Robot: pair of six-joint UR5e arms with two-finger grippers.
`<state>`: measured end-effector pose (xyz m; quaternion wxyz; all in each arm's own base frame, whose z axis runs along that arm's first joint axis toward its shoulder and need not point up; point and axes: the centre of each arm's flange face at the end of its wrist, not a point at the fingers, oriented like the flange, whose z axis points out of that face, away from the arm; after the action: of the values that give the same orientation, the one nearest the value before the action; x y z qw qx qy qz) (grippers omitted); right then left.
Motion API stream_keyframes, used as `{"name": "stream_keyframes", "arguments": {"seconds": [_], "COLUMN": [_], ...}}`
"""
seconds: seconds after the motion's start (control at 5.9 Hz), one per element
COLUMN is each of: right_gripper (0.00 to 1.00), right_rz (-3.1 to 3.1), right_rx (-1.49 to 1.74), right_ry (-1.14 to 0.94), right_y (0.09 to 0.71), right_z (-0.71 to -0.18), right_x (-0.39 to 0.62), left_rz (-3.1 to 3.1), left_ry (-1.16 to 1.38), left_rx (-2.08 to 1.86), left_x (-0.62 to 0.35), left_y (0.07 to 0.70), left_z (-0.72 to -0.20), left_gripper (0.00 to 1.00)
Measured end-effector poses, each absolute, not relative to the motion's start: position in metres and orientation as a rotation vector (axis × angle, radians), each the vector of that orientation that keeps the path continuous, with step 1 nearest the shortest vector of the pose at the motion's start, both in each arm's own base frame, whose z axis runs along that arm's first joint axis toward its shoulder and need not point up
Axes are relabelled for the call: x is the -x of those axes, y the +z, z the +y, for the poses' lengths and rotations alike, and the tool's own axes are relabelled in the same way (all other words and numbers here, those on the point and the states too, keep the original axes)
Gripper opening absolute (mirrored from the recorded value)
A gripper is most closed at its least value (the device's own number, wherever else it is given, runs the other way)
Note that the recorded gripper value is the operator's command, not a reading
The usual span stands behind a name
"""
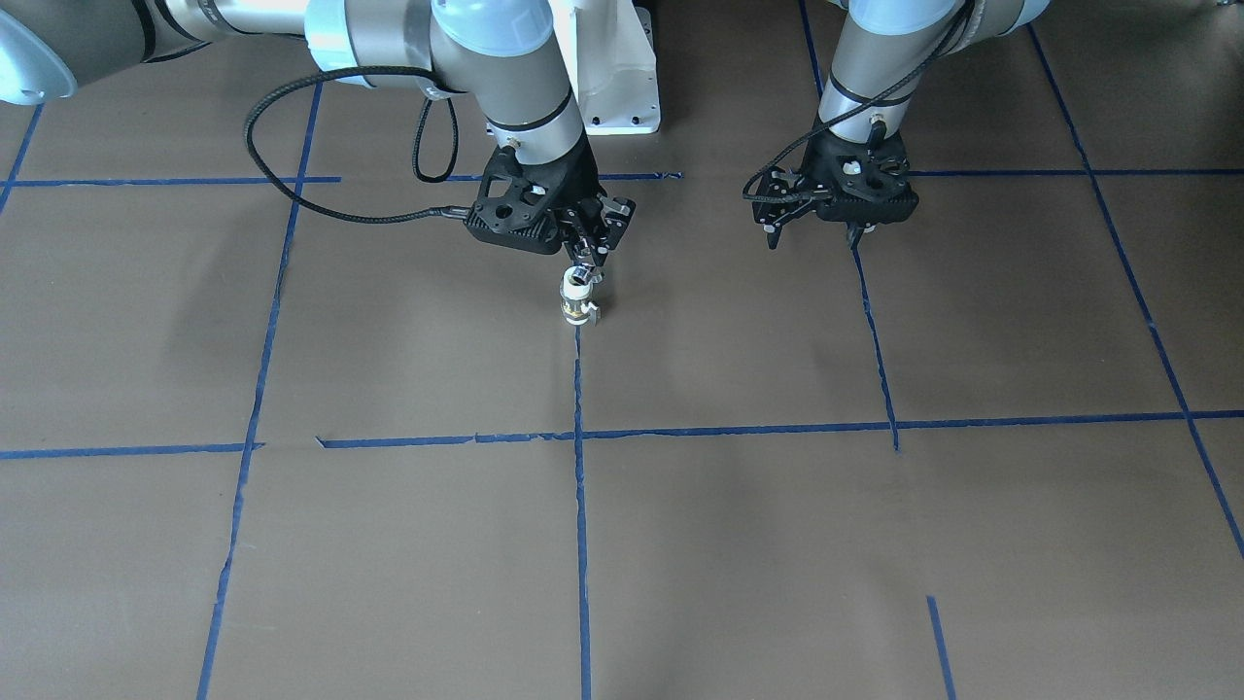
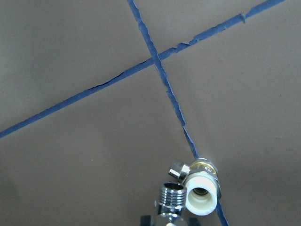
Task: Assemble PPR valve and pipe with both arms
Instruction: 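Lower the chrome valve body onto the white pipe with the right gripper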
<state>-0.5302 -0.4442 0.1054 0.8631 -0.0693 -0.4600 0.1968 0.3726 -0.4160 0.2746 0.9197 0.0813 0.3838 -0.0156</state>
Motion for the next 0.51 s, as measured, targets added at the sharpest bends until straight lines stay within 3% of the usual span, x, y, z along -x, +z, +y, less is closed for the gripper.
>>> {"name": "stream_keyframes", "arguments": {"seconds": [0.51], "right_gripper": [0.0], "right_rz": [-0.876], "right_rx": [0.154], "right_ry": [0.434], "right_y": [0.1101], "right_z": [-0.4388], "right_x": [0.5456], "left_rz": [0.794], "left_ry": [-0.031], "left_rx": [-0.167], "left_x": [-0.3744], "left_y": [0.2717], "left_z": [-0.4151], "left_gripper": [1.0]}}
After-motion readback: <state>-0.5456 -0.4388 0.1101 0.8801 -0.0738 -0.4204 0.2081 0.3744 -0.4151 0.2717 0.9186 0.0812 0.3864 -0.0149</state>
